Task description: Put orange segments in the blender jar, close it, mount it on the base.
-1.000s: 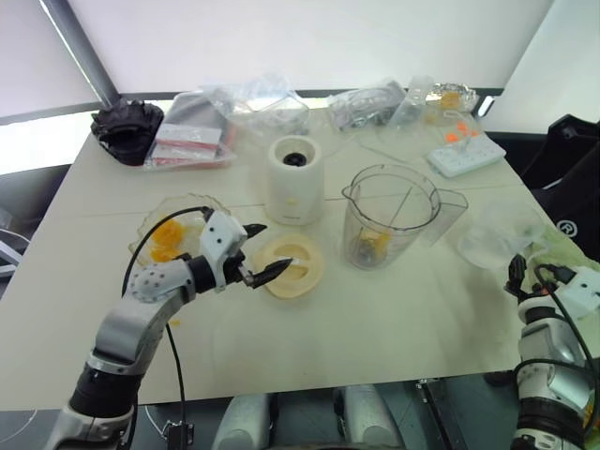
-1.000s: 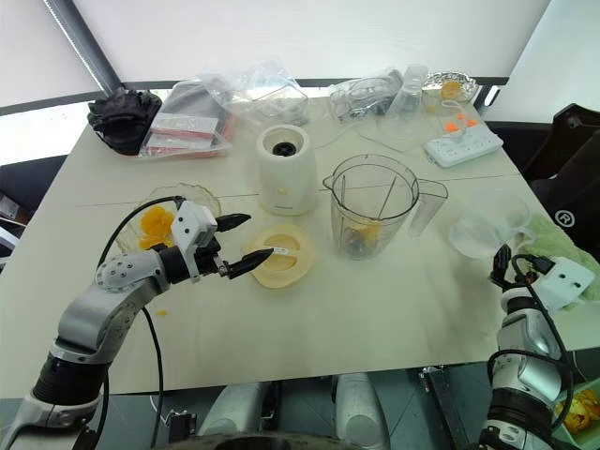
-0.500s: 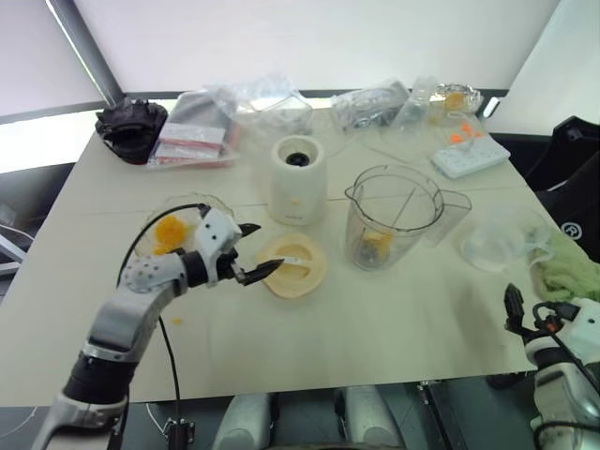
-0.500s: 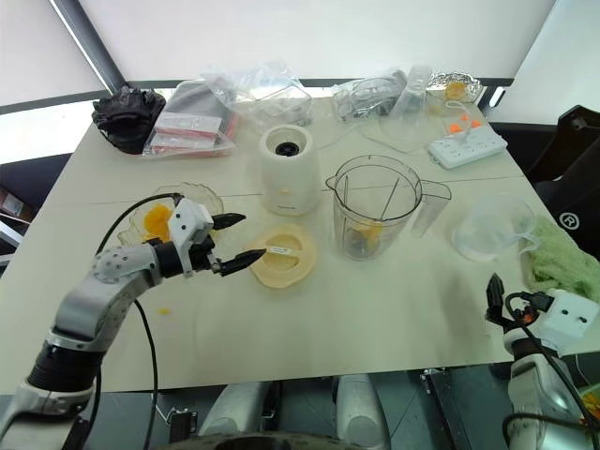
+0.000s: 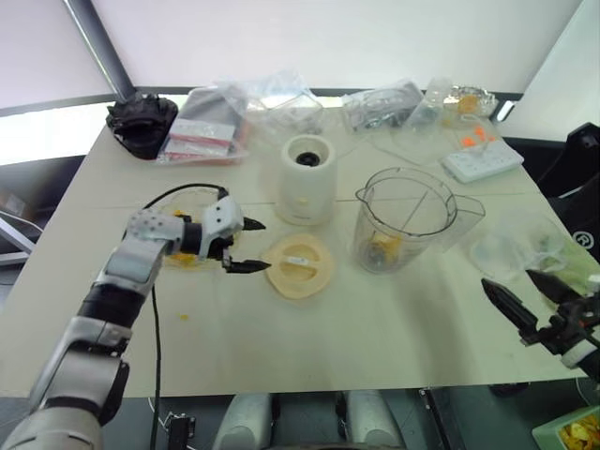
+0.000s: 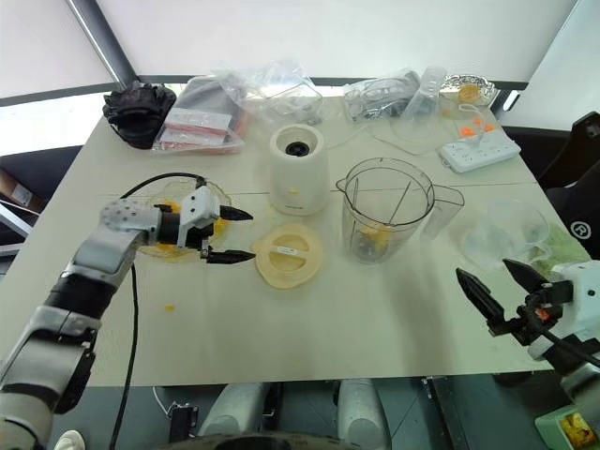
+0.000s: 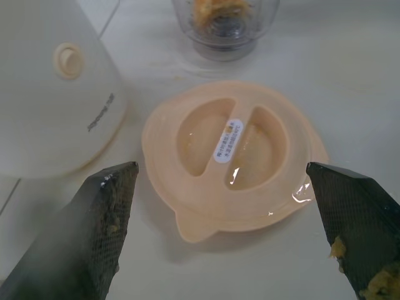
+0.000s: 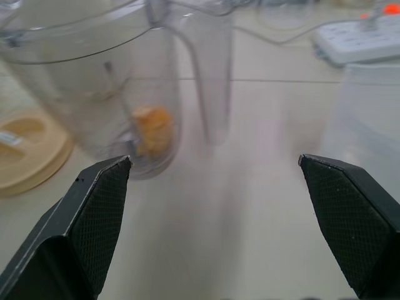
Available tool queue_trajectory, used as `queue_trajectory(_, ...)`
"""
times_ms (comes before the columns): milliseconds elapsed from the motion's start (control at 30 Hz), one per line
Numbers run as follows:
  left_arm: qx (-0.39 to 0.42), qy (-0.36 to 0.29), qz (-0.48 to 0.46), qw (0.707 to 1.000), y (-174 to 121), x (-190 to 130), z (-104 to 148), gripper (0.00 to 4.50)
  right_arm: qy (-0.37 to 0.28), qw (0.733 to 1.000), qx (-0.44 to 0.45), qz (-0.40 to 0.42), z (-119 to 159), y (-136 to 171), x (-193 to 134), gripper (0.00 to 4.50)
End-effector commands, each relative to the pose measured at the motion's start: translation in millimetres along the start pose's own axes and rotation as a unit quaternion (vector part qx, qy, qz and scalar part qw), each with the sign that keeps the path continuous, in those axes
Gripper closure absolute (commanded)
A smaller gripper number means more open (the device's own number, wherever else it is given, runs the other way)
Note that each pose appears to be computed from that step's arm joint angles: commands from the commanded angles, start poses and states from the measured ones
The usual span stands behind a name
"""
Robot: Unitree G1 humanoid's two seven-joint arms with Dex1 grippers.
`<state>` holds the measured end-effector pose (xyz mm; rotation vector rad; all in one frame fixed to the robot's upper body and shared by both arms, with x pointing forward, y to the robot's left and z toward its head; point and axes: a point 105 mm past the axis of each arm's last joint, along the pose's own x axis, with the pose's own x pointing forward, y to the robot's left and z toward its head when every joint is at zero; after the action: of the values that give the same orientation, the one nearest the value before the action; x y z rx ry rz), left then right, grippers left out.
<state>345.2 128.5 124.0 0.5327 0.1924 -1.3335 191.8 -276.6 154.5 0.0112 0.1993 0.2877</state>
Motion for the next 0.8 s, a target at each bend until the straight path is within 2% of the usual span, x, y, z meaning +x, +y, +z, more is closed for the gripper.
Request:
queue_trajectory(33,0.04,0.011,-0.038,0.998,4.0,4.4,5.2,0.0,0.008,0.999,-0.018,0.046,15.5,15.7,-4.3,0.02)
queue_trajectory(133,0.068,0.025,-0.073,0.995,7.7,13.1,7.3,0.0,0.015,0.996,-0.031,0.079,23.3,27.3,-1.6,0.02)
queue_trajectory(167,0.074,0.027,-0.078,0.994,9.7,16.3,8.5,0.25,0.016,0.996,-0.036,0.084,24.9,29.4,0.2,0.0)
queue_trajectory(233,0.083,0.03,-0.086,0.992,12.7,22.0,10.3,0.85,0.013,0.995,-0.042,0.086,28.4,31.4,3.0,0.0)
queue_trajectory(333,0.1,0.044,-0.097,0.989,15.3,28.7,8.6,2.3,0.012,0.994,-0.049,0.093,32.2,34.7,5.3,0.0)
queue_trajectory(800,0.09,0.078,-0.12,0.986,13.6,62.0,0.3,2.3,0.019,0.992,-0.066,0.107,37.4,42.3,11.0,0.0)
